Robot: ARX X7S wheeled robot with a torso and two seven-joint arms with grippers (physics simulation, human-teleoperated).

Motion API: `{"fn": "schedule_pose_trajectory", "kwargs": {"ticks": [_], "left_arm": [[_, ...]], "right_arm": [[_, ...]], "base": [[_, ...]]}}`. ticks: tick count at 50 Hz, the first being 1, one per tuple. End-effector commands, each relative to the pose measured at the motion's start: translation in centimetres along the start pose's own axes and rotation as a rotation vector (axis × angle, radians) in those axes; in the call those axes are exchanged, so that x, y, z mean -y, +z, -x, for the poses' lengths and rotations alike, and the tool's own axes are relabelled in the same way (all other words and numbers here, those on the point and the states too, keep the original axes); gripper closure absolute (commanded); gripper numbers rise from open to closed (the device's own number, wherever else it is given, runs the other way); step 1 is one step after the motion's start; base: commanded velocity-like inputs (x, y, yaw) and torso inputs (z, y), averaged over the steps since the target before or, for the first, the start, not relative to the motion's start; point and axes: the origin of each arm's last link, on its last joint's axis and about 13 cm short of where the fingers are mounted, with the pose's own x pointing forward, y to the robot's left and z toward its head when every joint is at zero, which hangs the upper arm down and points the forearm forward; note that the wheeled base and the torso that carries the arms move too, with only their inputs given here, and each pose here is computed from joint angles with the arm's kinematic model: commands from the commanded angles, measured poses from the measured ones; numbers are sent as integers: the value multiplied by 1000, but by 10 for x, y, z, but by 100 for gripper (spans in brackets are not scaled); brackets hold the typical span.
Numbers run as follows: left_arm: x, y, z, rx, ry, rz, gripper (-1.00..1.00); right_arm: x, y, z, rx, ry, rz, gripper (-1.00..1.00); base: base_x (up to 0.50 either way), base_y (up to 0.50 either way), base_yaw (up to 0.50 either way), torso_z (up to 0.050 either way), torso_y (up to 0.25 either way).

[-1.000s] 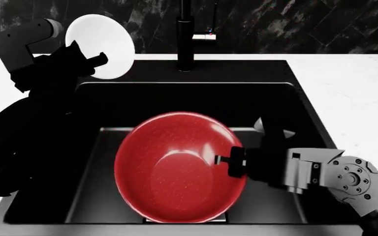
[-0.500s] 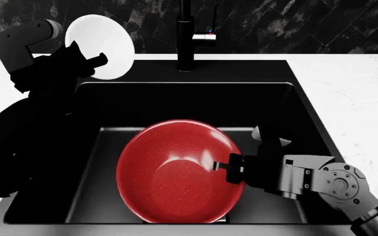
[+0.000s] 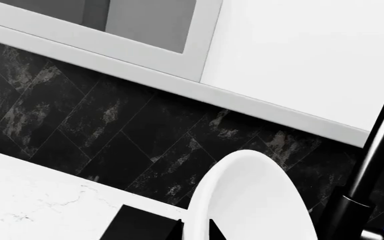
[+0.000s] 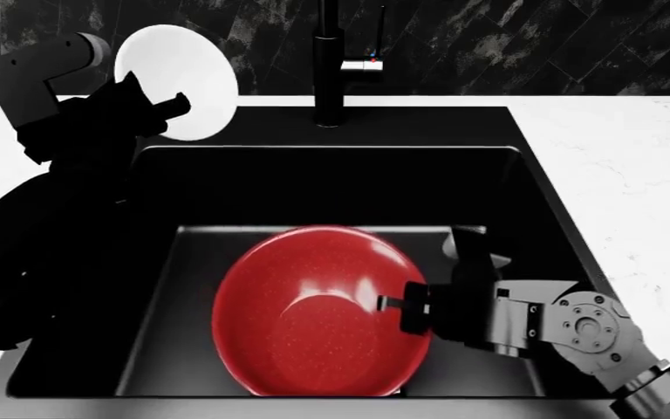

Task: Stack the bowls in the sink.

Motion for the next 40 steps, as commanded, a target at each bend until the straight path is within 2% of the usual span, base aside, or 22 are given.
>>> {"fn": "schedule_pose_trajectory", "kwargs": {"ticks": [1, 30, 31, 40], "left_arm": [[1, 4, -1, 23, -9, 1, 100], [0, 3, -1, 22, -8, 0, 100], [0, 3, -1, 21, -8, 0, 100], [1, 3, -1, 20, -10, -2, 100]], "right_arm": [[3, -6, -8, -38, -10, -3, 100], [9, -18, -27, -108, -34, 5, 100], [8, -18, -27, -107, -36, 9, -100], [8, -14, -18, -88, -42, 28, -100]], "base": [[0, 0, 0, 0, 0], [0, 0, 0, 0, 0], [0, 0, 0, 0, 0], [0, 0, 0, 0, 0]]}}
